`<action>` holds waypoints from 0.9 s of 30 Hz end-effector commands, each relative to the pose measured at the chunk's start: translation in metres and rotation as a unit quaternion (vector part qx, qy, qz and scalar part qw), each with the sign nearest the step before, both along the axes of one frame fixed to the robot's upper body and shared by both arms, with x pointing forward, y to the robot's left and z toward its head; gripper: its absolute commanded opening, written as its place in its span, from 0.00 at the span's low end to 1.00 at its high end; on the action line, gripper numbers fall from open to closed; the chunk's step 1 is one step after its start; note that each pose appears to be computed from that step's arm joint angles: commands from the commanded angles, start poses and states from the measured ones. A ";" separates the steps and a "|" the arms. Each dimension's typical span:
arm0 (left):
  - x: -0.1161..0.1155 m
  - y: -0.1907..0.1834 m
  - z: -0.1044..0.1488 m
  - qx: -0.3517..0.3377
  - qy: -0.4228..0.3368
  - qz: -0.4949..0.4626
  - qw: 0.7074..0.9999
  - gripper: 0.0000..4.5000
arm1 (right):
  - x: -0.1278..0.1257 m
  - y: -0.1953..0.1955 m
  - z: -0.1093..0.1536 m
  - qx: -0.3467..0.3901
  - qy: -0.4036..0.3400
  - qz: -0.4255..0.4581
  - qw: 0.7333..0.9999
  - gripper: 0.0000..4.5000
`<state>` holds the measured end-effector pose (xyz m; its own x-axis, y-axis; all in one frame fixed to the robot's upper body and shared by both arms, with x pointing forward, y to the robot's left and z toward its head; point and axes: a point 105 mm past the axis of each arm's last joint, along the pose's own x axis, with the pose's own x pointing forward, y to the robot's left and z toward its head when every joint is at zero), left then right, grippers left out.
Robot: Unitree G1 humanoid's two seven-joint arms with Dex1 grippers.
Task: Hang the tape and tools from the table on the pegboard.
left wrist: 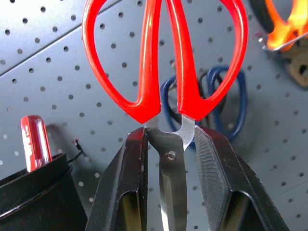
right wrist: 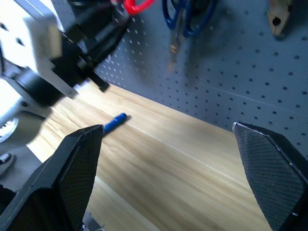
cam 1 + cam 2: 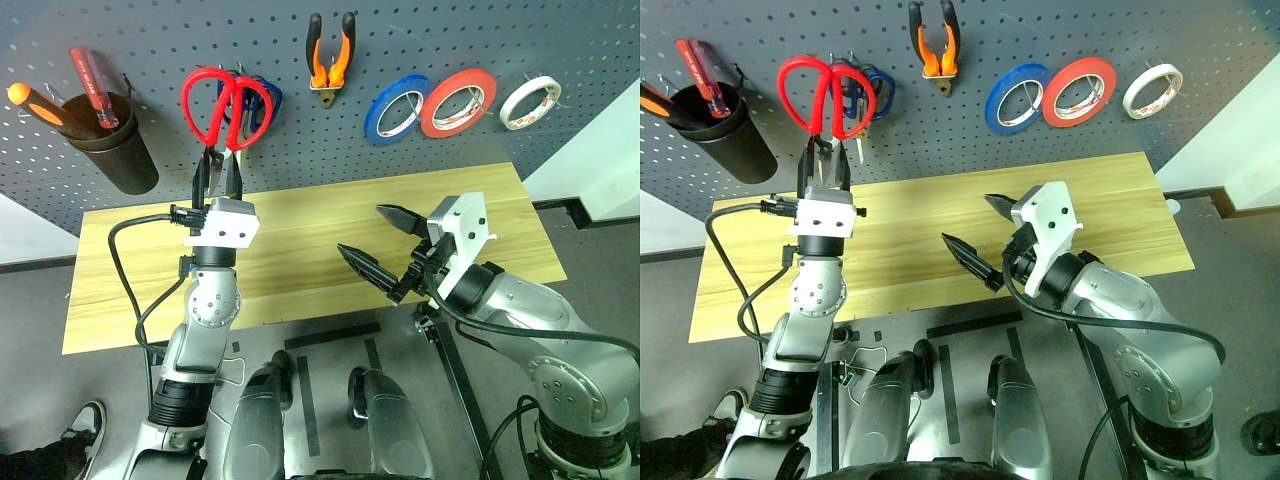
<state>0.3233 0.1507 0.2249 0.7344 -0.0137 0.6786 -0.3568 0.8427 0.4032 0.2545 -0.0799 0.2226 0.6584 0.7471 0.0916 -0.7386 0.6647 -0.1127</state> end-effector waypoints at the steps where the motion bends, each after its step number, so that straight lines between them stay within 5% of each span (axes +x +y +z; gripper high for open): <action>1: -0.003 0.002 0.012 0.002 -0.032 0.006 0.999 0.24 | -0.010 0.000 0.031 0.054 -0.073 0.010 0.996 1.00; 27: 0.010 -0.015 -0.007 -0.011 -0.001 -0.015 1.000 0.24 | -0.014 0.008 0.031 0.063 -0.091 0.019 0.994 1.00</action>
